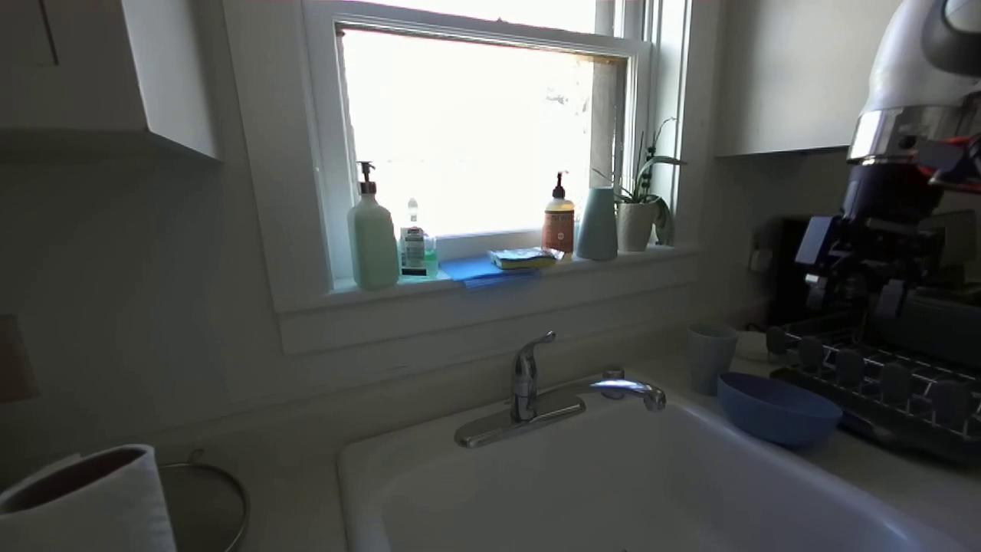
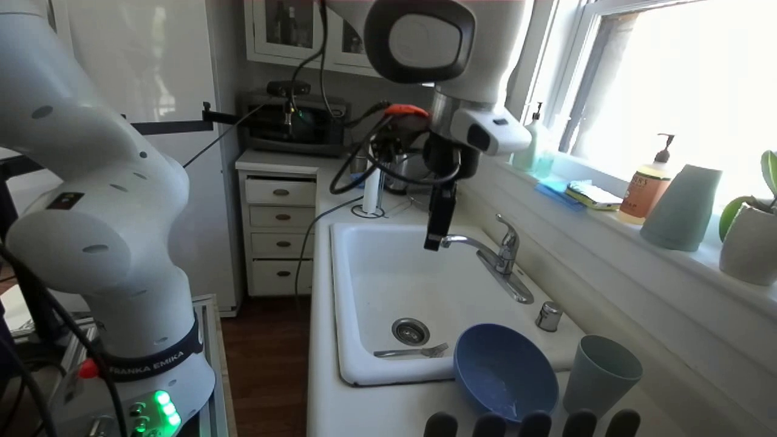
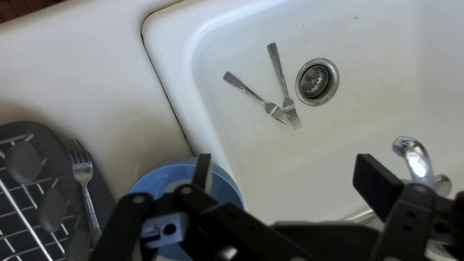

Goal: Put the blue bowl on the plate rack

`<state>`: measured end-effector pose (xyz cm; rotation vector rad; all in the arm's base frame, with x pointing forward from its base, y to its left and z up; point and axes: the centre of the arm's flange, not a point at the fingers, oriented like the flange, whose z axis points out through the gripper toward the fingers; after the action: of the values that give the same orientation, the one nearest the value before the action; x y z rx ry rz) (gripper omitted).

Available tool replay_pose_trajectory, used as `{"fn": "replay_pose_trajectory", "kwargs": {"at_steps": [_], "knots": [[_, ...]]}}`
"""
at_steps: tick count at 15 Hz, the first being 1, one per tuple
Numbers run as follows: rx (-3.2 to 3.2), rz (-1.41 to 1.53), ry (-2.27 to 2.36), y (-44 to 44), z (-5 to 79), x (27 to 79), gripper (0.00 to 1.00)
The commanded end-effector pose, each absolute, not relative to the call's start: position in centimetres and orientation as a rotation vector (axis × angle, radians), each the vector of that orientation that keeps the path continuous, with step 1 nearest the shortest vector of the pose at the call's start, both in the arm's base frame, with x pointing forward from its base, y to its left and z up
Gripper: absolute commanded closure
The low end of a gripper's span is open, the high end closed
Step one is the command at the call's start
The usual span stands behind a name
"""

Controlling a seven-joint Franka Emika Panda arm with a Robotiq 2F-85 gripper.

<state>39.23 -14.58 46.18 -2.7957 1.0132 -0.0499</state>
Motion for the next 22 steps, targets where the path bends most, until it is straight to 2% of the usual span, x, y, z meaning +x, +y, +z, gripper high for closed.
{"fn": "replay_pose_trajectory", "kwargs": {"at_steps": [1,8,18,19,20,22], "knots": [[-2.782,0.063,1.079,-18.7,43.3,44.8,0.0],[-2.79,0.131,1.123,-23.3,37.1,51.5,0.0],[-2.581,0.179,1.212,-27.2,30.0,56.3,0.0],[-2.572,0.185,1.219,-27.5,29.8,56.5,0.08],[-2.566,0.188,1.223,-27.8,29.7,56.7,0.26],[-2.551,0.201,1.237,-28.3,29.3,57.0,0.41]]}}
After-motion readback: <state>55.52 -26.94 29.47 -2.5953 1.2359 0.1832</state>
